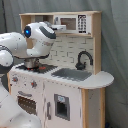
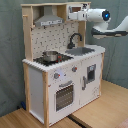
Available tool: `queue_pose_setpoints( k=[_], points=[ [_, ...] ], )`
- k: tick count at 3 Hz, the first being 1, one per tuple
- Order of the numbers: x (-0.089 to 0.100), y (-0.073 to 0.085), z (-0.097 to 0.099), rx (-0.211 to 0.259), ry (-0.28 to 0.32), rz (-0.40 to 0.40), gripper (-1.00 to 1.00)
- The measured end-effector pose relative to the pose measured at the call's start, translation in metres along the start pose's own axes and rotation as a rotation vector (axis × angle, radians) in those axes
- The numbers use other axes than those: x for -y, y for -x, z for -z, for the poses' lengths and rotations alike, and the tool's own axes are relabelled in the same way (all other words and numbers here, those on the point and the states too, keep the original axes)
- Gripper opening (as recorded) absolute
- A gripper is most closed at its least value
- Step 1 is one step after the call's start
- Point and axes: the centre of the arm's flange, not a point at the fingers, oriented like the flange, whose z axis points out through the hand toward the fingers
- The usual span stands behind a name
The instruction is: Play with the kitchen
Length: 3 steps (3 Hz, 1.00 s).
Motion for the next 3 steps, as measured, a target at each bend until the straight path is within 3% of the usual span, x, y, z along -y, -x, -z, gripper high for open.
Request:
queue_pose_setpoints(
  k=[1, 3],
  points=[
    [-0.01, -0.005, 0.028, -0.035, 0.034, -0.038, -1.0],
    [-0.003, 0.003, 0.053, -0.055, 0.047, -0.071, -1.0]
  ],
)
